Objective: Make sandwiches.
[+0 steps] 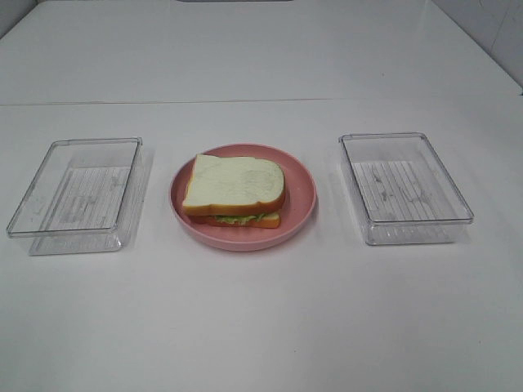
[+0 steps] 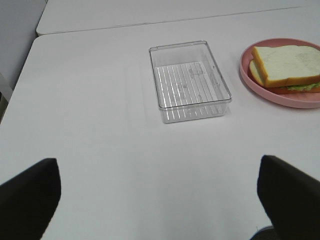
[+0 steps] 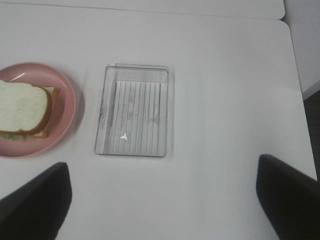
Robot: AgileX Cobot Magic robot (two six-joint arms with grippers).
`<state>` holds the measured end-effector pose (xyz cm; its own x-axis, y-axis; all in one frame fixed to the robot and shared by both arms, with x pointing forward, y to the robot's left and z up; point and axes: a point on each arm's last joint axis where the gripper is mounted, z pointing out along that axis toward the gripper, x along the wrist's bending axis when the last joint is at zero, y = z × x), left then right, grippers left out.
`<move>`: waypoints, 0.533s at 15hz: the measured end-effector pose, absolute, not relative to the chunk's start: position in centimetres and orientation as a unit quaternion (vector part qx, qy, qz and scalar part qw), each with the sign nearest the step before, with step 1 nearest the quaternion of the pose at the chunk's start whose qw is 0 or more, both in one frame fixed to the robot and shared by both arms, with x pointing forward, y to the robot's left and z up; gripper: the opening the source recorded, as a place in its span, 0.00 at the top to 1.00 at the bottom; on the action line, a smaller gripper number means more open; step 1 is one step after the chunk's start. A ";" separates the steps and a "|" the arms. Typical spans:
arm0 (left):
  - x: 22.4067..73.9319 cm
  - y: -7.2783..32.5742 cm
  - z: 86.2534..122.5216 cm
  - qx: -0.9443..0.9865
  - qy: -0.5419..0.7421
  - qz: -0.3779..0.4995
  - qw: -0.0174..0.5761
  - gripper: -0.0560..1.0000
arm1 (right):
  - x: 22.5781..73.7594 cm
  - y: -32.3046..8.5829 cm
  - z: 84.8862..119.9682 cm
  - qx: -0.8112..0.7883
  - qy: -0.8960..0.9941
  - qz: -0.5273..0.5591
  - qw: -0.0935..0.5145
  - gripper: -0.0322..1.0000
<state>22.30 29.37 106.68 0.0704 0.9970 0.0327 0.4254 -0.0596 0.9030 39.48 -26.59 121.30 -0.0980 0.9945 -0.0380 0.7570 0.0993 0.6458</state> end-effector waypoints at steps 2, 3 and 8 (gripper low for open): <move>22.3 29.4 106.7 0.624 0.570 0.374 0.382 0.01 | 33.0 -28.3 120.3 0.616 0.686 0.290 0.257 0.03; 22.3 29.4 106.7 0.624 0.570 0.374 0.382 0.01 | 30.4 -29.0 119.5 0.611 0.679 0.309 0.264 0.03; 22.3 29.4 106.7 0.624 0.570 0.374 0.382 0.01 | 24.2 -30.8 112.8 0.603 0.670 0.333 0.276 0.03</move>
<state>22.30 29.37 106.68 0.0704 0.9970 0.0327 0.4254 -0.0596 0.9030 24.22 -30.83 112.76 -0.1213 0.9921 0.0321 0.6242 0.0511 0.7796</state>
